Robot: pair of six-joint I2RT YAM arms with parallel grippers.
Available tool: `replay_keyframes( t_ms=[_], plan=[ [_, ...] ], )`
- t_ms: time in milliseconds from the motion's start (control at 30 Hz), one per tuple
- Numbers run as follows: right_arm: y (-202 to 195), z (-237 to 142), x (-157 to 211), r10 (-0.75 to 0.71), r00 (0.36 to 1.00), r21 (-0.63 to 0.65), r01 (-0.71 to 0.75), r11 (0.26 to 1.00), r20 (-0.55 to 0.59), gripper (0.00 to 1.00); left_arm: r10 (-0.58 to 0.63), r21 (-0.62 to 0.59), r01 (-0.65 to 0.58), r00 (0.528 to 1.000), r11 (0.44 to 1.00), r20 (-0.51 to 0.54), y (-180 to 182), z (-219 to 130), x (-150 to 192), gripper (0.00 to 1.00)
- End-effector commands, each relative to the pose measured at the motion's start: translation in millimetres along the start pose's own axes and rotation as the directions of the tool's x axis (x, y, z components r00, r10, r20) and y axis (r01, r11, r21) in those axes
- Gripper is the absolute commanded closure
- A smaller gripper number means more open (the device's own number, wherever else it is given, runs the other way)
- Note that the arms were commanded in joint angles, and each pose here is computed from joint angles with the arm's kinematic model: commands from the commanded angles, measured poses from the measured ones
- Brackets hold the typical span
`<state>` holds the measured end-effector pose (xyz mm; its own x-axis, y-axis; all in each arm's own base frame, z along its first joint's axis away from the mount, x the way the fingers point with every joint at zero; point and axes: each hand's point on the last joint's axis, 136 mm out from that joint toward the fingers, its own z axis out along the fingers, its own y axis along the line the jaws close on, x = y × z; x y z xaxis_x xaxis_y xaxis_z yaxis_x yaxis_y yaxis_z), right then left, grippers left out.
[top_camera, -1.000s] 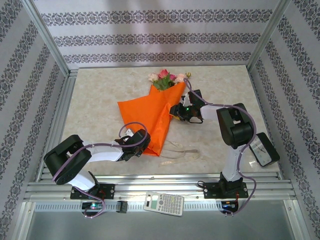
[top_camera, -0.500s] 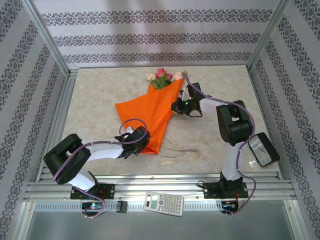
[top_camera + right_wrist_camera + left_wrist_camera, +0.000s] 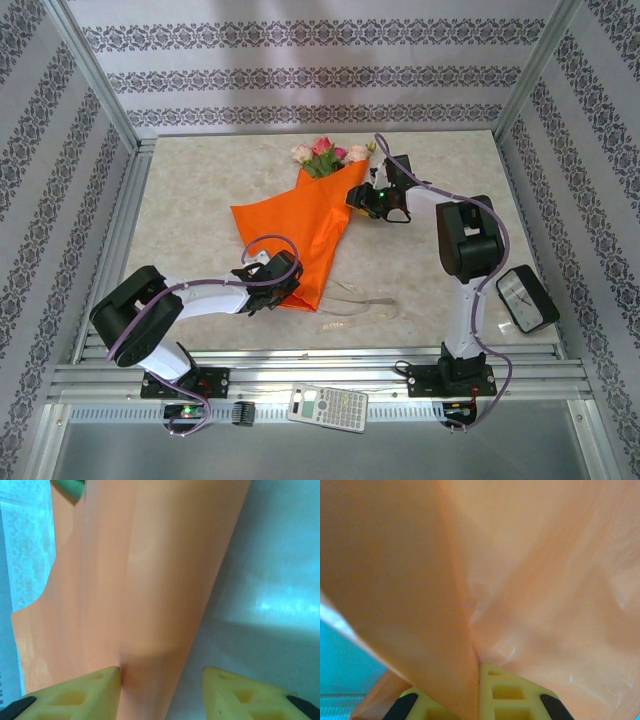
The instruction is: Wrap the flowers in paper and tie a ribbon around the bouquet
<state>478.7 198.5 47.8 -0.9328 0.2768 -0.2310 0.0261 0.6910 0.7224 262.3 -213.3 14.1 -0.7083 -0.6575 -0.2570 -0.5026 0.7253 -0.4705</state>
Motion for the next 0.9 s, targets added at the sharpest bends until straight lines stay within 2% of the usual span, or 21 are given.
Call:
replay_keyframes(
  t_ms=[0, 33, 133, 167, 367, 433, 467, 533, 567, 700, 800, 867],
  plan=[
    [2, 11, -12, 0.027, 1.000, -0.034, -0.027, 0.999, 0.005, 0.62, 0.066, -0.245, -0.086, 0.994, 0.966, -0.088, 71, 7, 16, 1.00],
    [1, 13, -15, 0.034, 0.999, -0.033, -0.033, 0.999, 0.012, 0.67, 0.067, -0.244, -0.087, 0.994, 0.966, -0.089, 71, 7, 16, 1.00],
    [-1, 9, -29, 0.048, 0.997, -0.020, -0.047, 0.999, 0.061, 0.97, 0.082, -0.251, -0.101, 0.993, 0.963, -0.088, 72, 4, 14, 1.00],
    [-2, 6, -34, 0.048, 0.995, -0.007, -0.048, 0.999, 0.084, 1.00, 0.087, -0.255, -0.107, 0.992, 0.961, -0.087, 73, 3, 14, 1.00],
    [1, -5, -55, 0.033, 0.991, -0.002, -0.033, 0.999, 0.130, 0.99, 0.119, -0.255, -0.140, 0.988, 0.957, -0.095, 75, -1, 13, 1.00],
    [3, -1, -56, 0.039, 0.992, -0.015, -0.038, 0.999, 0.120, 0.77, 0.128, -0.236, -0.149, 0.987, 0.960, -0.102, 70, 0, 14, 1.00],
    [5, 1, -58, 0.045, 0.992, -0.024, -0.043, 0.999, 0.116, 0.69, 0.133, -0.225, -0.153, 0.986, 0.962, -0.105, 67, 1, 14, 1.00],
    [4, 6, -62, 0.061, 0.992, -0.029, -0.058, 0.998, 0.114, 0.64, 0.143, -0.207, -0.164, 0.984, 0.965, -0.110, 62, 2, 15, 1.00],
    [4, 8, -66, 0.067, 0.991, -0.030, -0.064, 0.998, 0.119, 0.65, 0.150, -0.198, -0.170, 0.982, 0.965, -0.113, 59, 3, 15, 1.00],
    [0, 14, -81, 0.088, 0.985, -0.026, -0.085, 0.996, 0.149, 0.80, 0.168, -0.198, -0.191, 0.977, 0.961, -0.129, 56, 4, 17, 1.00],
    [-1, 14, -92, 0.095, 0.980, -0.018, -0.093, 0.996, 0.175, 1.00, 0.168, -0.201, -0.193, 0.976, 0.960, -0.138, 58, 5, 18, 1.00],
    [0, 12, -100, 0.090, 0.977, -0.014, -0.089, 0.996, 0.194, 1.00, 0.167, -0.201, -0.194, 0.976, 0.960, -0.140, 59, 5, 19, 1.00]
  ],
)
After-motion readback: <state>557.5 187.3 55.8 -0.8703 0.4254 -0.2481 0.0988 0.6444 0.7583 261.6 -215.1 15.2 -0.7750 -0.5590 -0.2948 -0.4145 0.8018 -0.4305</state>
